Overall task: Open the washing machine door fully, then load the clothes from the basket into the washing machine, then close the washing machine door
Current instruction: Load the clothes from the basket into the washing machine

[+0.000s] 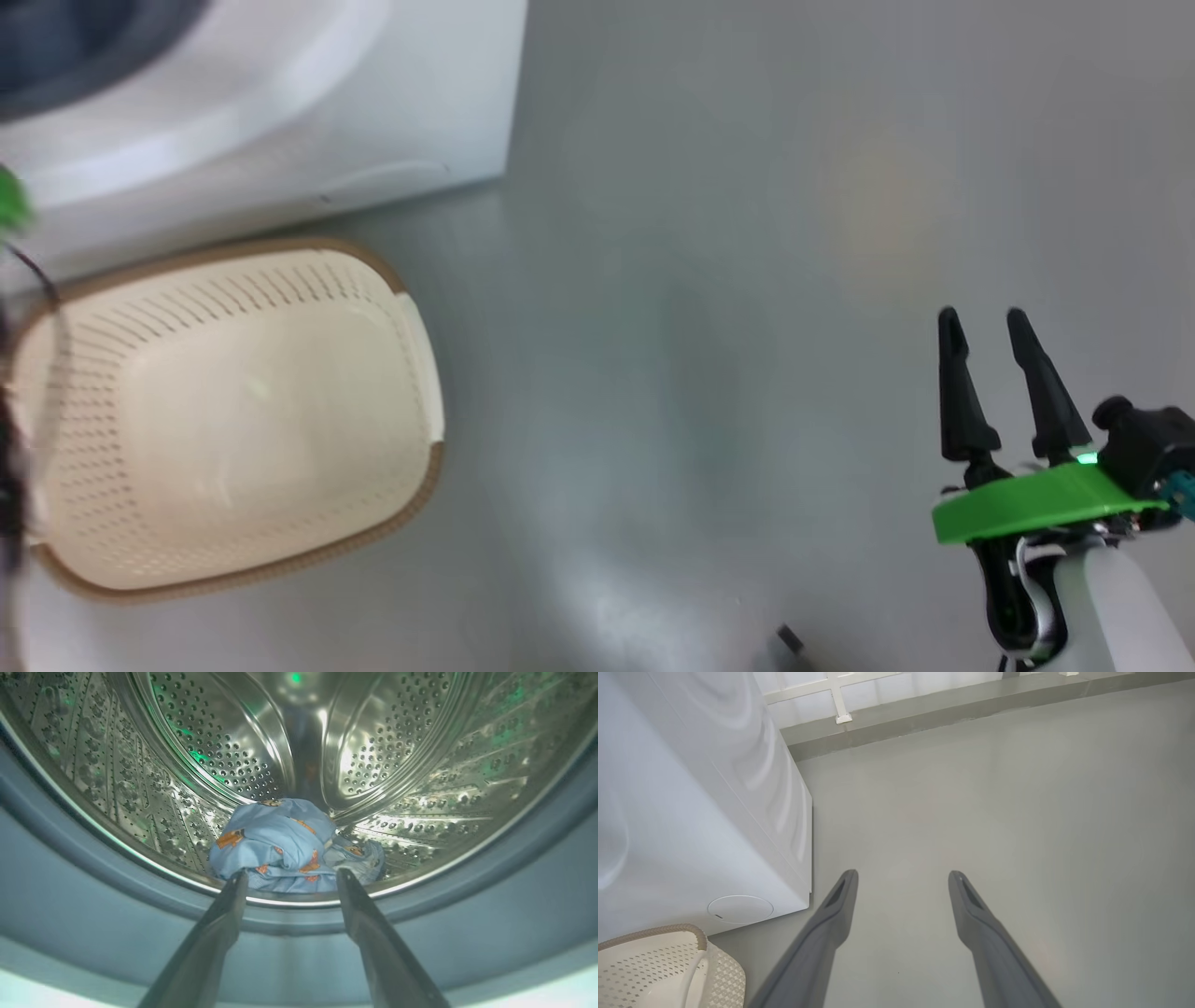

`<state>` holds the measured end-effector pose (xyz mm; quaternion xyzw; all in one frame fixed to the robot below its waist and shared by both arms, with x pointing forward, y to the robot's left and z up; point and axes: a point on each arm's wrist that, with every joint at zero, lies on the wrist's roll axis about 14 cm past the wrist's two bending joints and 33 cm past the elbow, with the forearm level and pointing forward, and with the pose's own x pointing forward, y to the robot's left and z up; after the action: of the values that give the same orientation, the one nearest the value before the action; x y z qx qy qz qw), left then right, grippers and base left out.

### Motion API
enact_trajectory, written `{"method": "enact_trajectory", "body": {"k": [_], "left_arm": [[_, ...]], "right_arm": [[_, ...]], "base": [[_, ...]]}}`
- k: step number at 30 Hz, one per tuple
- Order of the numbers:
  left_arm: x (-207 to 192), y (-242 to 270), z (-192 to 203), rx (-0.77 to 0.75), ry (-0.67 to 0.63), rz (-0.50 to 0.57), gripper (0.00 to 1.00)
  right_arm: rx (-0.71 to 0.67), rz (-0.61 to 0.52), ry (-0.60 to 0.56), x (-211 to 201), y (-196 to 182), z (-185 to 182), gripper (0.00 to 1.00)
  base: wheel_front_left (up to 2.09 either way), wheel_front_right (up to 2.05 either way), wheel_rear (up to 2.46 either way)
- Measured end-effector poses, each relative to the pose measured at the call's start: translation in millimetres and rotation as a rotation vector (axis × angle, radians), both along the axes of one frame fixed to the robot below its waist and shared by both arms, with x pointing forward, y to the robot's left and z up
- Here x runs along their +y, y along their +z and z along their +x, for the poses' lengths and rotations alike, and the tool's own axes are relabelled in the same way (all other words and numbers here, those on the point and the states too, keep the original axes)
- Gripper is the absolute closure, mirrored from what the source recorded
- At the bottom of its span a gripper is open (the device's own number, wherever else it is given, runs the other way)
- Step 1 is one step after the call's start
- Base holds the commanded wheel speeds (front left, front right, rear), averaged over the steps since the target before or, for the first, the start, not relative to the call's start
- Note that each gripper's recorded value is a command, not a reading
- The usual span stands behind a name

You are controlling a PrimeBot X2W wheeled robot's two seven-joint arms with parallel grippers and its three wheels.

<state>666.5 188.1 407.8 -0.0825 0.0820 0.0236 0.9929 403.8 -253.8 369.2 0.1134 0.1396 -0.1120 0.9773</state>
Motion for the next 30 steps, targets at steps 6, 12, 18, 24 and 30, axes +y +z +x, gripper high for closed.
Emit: {"method": "enact_trajectory", "body": {"k": [6, 12, 18, 24, 30], "left_arm": [[-14.2, 3.9, -62.1, -0.009, -0.027, -0.013, 0.00], [-23.4, 16.8, -132.6, -0.026, -0.050, 0.002, 0.00], [-18.4, 22.9, -201.0, -0.011, -0.029, 0.007, 0.00], [-24.6, 32.2, -244.8, -0.004, -0.036, -0.001, 0.00], [-30.0, 41.8, -278.9, -0.022, -0.043, 0.002, 0.00]], "right_arm": [[-0.004, -0.024, 0.021, 2.8, 20.4, -16.3, 0.00], [-0.016, -0.038, 0.055, 10.9, 42.2, -33.0, 0.00], [-0.045, -0.040, 0.085, 18.9, 64.1, -47.1, 0.00], [-0.078, -0.052, 0.127, 29.9, 84.5, -56.3, 0.00], [-0.112, -0.077, 0.166, 38.4, 103.5, -63.1, 0.00]], "base": [[0.00, 0.00, 0.00], [0.00, 0.00, 0.00], [0.00, 0.00, 0.00], [0.00, 0.00, 0.00], [0.00, 0.00, 0.00]]}}
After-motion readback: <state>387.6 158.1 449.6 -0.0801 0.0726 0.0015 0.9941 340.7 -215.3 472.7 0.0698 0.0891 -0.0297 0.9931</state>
